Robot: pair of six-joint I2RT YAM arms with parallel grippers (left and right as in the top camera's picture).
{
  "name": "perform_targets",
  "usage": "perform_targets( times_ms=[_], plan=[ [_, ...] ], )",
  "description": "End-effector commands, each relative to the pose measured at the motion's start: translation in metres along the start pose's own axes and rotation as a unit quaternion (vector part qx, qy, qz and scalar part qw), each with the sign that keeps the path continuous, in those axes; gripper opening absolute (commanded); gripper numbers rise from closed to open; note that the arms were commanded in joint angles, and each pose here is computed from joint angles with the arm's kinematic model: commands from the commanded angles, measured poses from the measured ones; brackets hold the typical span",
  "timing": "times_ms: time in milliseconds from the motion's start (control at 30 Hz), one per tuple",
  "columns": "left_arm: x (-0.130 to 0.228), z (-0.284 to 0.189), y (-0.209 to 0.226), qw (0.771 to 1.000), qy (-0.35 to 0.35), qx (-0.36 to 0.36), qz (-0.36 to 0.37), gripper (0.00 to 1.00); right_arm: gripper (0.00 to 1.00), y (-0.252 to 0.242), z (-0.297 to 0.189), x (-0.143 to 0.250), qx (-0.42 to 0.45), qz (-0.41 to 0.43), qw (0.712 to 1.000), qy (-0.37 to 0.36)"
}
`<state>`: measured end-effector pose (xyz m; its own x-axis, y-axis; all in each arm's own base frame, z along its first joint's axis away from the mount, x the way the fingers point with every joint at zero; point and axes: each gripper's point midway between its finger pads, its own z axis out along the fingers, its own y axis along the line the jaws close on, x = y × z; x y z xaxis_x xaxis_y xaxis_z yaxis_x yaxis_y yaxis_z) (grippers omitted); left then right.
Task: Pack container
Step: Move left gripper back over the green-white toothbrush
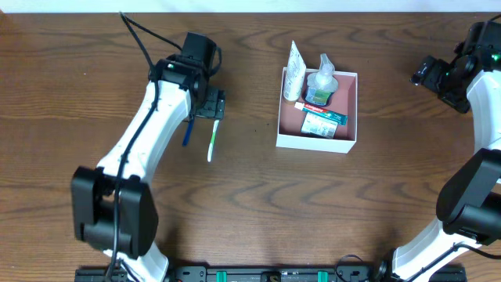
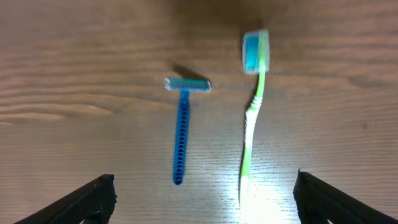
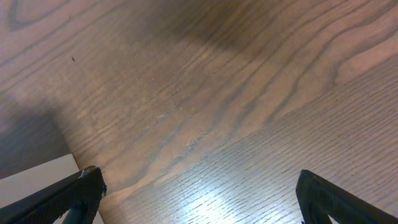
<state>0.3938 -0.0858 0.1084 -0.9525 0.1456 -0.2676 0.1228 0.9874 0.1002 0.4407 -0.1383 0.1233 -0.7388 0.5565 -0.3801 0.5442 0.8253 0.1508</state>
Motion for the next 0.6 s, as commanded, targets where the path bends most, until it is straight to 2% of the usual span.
perform_targets(
  times_ms=[0,267,567],
  plan=[
    [0.015,0.026,-0.010,0.999,0.045,0.021,0.016,0.92,0.99,0.000,0.002,0.002,0.002,0.004,1.000,0.003],
    [0.040,0.065,-0.035,0.990,0.119,0.074,0.009,0.92,0.99,0.000,0.002,0.002,0.002,0.004,1.000,0.003],
    [0.044,0.072,-0.036,0.989,0.132,0.070,-0.012,0.87,0.99,0.000,0.002,0.002,0.002,0.004,1.000,0.003]
  ],
)
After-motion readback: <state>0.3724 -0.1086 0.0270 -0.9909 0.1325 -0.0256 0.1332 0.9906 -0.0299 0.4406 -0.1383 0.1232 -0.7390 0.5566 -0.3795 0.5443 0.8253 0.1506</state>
